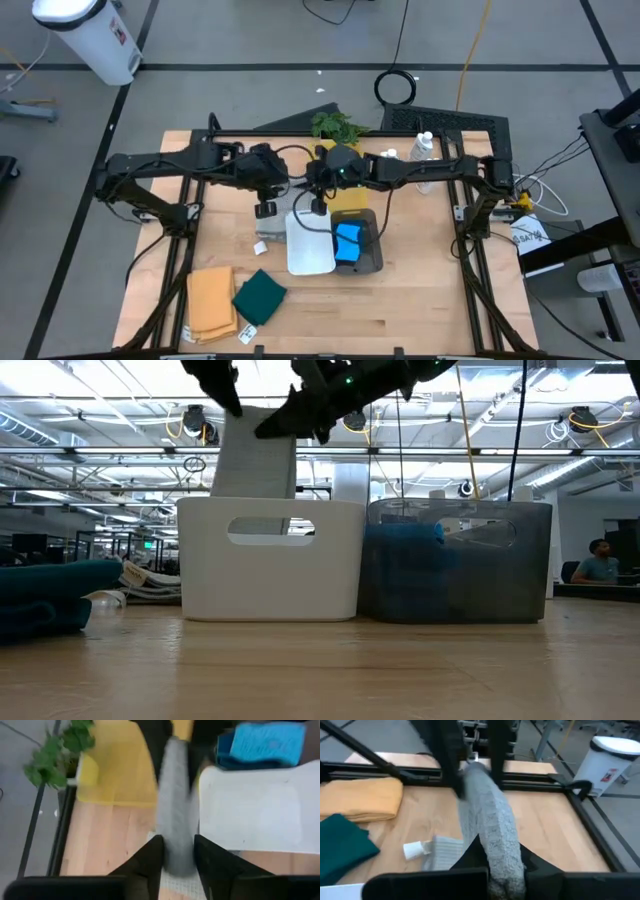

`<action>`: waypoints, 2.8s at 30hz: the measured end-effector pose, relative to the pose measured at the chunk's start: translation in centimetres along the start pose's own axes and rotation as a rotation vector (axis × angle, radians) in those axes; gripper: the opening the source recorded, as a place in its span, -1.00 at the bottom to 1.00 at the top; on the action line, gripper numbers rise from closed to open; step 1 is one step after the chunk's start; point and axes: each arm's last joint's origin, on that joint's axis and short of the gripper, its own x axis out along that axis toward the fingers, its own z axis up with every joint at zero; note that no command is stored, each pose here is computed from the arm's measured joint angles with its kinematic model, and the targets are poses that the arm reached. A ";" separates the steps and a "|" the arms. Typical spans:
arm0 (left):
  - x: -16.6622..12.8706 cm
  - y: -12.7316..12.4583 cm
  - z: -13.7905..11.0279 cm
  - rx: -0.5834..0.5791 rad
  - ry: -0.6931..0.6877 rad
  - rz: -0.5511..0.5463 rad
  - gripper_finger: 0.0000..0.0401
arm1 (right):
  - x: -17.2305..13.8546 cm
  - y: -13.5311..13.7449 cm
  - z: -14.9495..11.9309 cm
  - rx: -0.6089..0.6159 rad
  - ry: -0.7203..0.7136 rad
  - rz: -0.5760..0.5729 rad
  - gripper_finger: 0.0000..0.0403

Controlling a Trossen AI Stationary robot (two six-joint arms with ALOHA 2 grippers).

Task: Pick & Place Kitchen Items
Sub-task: Put the left gray microfiber into the yellow bin

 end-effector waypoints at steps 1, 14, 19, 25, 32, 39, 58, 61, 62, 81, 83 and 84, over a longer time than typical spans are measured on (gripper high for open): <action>-0.7 0.2 -0.1 -0.002 -0.028 -0.003 -0.38 | -0.6 -0.3 0.2 0.003 0.016 -0.006 -0.98; -7.4 3.2 -3.9 -0.088 -0.427 0.040 -0.28 | -6.3 -5.3 0.8 -0.001 0.149 -0.112 -0.99; -6.7 3.9 -6.1 -0.150 -0.510 0.106 -0.28 | -7.5 -6.9 0.6 0.061 0.136 -0.006 -1.00; -5.2 4.2 -7.4 -0.175 -0.480 0.130 -0.28 | -7.7 -6.7 -0.3 0.140 0.185 0.164 -1.00; -4.0 4.2 -7.3 -0.175 -0.443 0.125 -0.28 | -6.7 -5.7 -4.3 0.207 0.242 0.294 -1.00; -3.4 4.3 -6.8 -0.174 -0.439 0.125 -0.28 | -5.8 -5.5 -7.4 0.196 0.178 0.280 -0.99; -3.2 4.4 -6.4 -0.158 -0.461 0.133 -0.28 | -6.0 -7.0 -12.9 -0.195 0.073 -0.149 -0.98; -3.1 4.4 -6.4 -0.141 -0.459 0.137 -0.28 | -5.9 -7.1 -12.8 -0.229 0.070 -0.184 -0.98; -3.1 4.4 -6.4 -0.140 -0.459 0.138 -0.28 | -5.7 -7.2 -12.9 -0.242 0.072 -0.198 -0.98; -3.1 4.4 -6.4 -0.139 -0.457 0.147 -0.28 | -1.7 -8.1 -17.7 -0.429 0.216 -0.376 -0.95; -3.1 4.4 -6.4 -0.138 -0.457 0.147 -0.28 | -1.7 -8.1 -17.6 -0.432 0.208 -0.379 -0.89; -3.1 4.4 -6.4 -0.138 -0.457 0.148 -0.28 | -1.7 -8.1 -17.6 -0.431 0.207 -0.377 -0.85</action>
